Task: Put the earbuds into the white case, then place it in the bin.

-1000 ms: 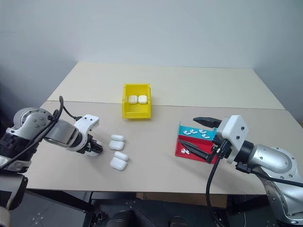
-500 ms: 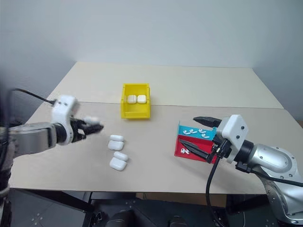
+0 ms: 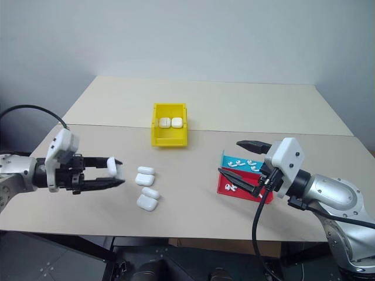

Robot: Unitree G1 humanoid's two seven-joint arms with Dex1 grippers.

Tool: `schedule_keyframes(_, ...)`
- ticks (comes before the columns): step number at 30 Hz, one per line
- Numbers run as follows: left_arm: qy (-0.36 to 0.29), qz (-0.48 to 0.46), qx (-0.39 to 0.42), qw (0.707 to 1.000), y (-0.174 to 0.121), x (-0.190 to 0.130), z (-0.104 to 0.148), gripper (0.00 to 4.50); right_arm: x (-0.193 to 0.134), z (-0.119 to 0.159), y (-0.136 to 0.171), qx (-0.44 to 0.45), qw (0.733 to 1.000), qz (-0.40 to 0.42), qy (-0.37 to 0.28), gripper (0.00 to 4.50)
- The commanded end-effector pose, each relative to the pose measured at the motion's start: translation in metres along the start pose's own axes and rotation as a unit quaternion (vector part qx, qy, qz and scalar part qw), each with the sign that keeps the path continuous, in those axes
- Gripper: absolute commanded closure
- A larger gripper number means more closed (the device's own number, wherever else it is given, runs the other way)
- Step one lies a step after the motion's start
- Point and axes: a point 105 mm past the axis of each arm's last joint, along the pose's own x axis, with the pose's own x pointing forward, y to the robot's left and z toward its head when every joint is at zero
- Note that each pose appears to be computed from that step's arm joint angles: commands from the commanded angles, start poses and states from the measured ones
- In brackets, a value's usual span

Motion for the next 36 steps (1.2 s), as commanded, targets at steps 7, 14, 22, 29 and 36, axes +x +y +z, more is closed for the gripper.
schedule_keyframes(7, 0.189, -0.089, 0.171, 0.963, 0.023, 0.01, -0.038, 1.71, -0.001, 0.01, 0.0, -0.016, 1.0, 0.002, -0.011, 0.0)
schedule_keyframes(14, 0.242, -0.112, 0.19, 0.945, 0.025, 0.026, -0.053, 1.71, 0.0, 0.01, 0.003, -0.016, 1.0, 0.0, -0.008, 0.0)
schedule_keyframes(22, 0.255, -0.098, 0.184, 0.944, 0.021, 0.034, -0.064, 0.01, -0.003, 0.012, 0.004, -0.017, 1.0, -0.001, -0.007, 0.0)
schedule_keyframes(29, 0.26, -0.098, 0.176, 0.944, 0.016, 0.033, -0.065, 0.01, -0.002, 0.012, 0.002, -0.019, 1.0, 0.004, -0.008, 0.0)
schedule_keyframes(36, 0.287, -0.088, 0.173, 0.938, 0.019, 0.025, -0.064, 0.01, 0.001, 0.01, 0.001, -0.018, 1.0, 0.006, -0.011, 0.0)
